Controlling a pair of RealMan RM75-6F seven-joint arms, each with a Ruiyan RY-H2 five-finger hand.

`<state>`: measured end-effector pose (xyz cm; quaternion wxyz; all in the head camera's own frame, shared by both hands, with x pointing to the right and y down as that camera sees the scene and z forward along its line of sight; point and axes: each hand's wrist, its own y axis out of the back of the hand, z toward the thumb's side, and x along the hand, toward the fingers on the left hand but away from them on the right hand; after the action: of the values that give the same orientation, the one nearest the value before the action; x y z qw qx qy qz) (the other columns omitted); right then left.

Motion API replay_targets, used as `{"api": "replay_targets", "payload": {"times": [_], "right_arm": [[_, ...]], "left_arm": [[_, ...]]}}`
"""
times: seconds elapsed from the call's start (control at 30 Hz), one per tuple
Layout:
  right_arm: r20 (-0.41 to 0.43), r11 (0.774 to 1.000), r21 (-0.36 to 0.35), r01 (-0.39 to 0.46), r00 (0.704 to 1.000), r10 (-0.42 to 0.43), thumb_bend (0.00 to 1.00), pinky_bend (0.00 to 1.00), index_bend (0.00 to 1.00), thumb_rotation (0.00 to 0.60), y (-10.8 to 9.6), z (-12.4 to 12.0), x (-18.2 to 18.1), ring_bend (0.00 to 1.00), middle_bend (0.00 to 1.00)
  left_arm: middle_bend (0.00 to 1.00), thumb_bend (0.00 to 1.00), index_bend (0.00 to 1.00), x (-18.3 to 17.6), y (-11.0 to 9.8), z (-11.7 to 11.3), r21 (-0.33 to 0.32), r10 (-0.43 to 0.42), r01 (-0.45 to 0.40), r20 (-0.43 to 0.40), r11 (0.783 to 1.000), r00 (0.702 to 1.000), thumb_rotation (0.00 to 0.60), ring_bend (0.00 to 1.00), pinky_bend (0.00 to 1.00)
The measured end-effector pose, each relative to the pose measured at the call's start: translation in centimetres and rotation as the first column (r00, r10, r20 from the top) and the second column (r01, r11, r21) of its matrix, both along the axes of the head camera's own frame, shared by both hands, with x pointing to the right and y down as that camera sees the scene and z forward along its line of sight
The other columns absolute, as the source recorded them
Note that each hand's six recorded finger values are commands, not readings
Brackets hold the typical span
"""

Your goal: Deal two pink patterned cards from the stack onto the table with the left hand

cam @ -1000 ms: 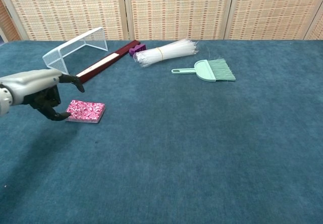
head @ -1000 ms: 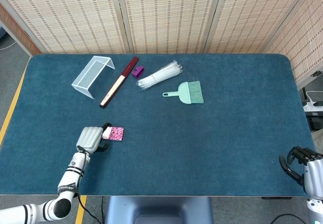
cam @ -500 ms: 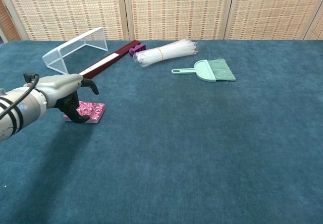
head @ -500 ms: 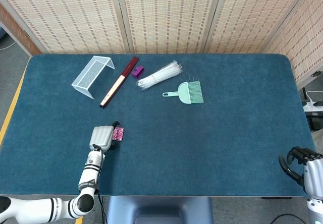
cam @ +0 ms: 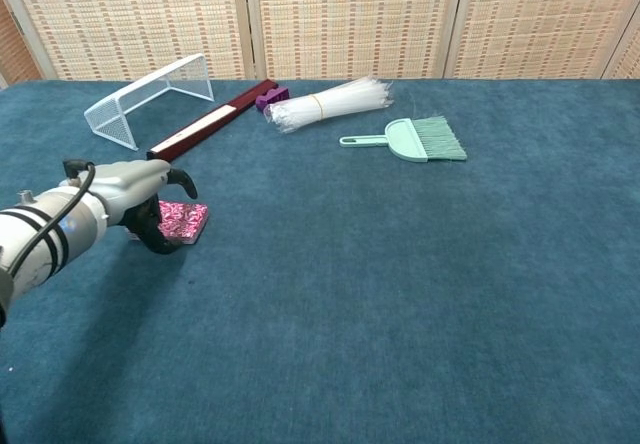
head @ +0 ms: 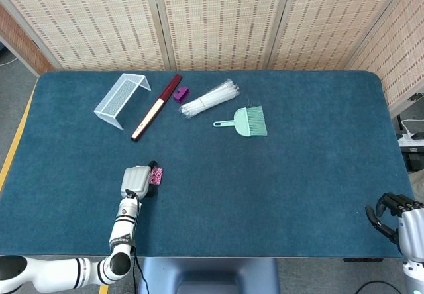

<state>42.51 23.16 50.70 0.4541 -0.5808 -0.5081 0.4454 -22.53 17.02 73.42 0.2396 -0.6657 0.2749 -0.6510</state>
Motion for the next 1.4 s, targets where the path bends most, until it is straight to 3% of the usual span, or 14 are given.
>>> {"api": "replay_targets", "payload": {"times": [1.4], "right_arm": [[-0.009, 1.000, -0.029, 0.009, 1.000, -0.010, 0.23, 0.91, 0.75, 0.600, 0.1, 0.3, -0.1, 0.73, 0.70]], "left_arm": [[1.00, 0.32, 0.27, -1.6, -0.6, 0.1, -0.005, -0.043, 0.044, 0.062, 0.999, 0.997, 0.600, 1.00, 1.00]]}}
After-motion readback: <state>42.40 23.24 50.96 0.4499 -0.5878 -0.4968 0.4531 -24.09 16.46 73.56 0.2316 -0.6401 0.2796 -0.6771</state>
